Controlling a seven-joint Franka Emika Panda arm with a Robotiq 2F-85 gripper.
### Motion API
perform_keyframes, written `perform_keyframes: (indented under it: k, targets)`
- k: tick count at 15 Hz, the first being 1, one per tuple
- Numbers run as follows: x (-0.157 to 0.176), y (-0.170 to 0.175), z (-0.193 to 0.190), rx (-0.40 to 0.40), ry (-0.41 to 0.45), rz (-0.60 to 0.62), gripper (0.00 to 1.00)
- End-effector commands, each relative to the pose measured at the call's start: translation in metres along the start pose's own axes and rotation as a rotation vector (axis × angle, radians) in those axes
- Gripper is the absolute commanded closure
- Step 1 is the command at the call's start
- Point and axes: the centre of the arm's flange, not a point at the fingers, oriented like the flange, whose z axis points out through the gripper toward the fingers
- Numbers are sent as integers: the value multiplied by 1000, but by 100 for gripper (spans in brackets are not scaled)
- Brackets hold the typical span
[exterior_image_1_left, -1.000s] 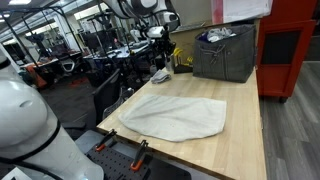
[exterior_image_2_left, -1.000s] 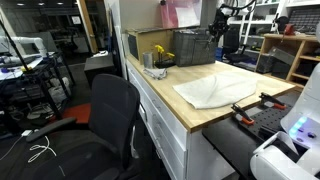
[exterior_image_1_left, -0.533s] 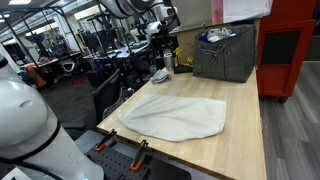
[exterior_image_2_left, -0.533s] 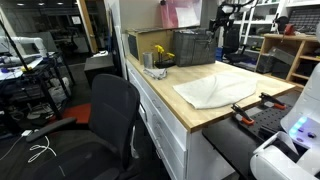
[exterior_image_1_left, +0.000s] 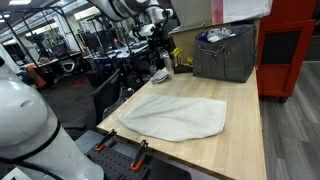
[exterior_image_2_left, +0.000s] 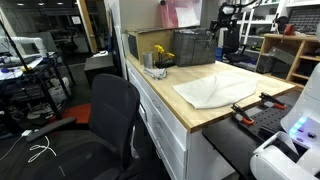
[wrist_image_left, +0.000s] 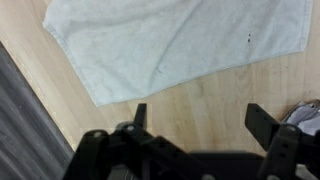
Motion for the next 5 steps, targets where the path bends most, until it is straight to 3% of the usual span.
perform_keyframes:
  k: [1,5]
  targets:
    - [-3,0,-1,4,-20,16,0]
    - [-6,1,-4,8,-30,26,0]
